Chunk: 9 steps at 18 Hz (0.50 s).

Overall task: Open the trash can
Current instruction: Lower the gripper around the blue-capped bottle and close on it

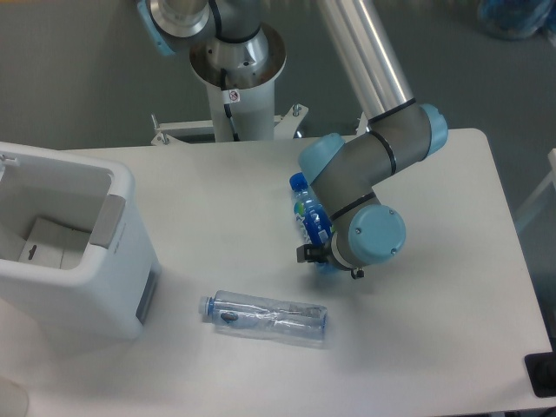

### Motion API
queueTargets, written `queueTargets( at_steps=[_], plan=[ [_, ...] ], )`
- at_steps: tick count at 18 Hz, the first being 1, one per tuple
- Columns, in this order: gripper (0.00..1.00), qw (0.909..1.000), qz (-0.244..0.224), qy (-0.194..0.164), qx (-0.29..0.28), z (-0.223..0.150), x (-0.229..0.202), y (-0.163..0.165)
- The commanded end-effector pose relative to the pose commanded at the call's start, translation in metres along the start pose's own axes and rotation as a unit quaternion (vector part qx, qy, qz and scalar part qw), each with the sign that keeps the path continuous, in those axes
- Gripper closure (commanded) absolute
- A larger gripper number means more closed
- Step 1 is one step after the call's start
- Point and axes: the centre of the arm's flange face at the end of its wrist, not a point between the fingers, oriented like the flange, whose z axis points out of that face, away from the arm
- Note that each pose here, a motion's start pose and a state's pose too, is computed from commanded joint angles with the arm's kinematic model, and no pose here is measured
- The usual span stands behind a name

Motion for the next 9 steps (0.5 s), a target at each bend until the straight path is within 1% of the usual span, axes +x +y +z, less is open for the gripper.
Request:
queueTargets(
  at_steps=[4, 8, 9],
  plan=[
    [0.19, 1.0000, 0.001, 0.001, 0.000, -0.003, 0.001, 0.002],
    [0.26, 1.0000, 0.001, 0.004, -0.004, -0.016, 0.000, 0.001],
    [0.26, 1.0000, 0.001, 0.004, -0.003, -0.021, -0.001, 0.001]
  ],
)
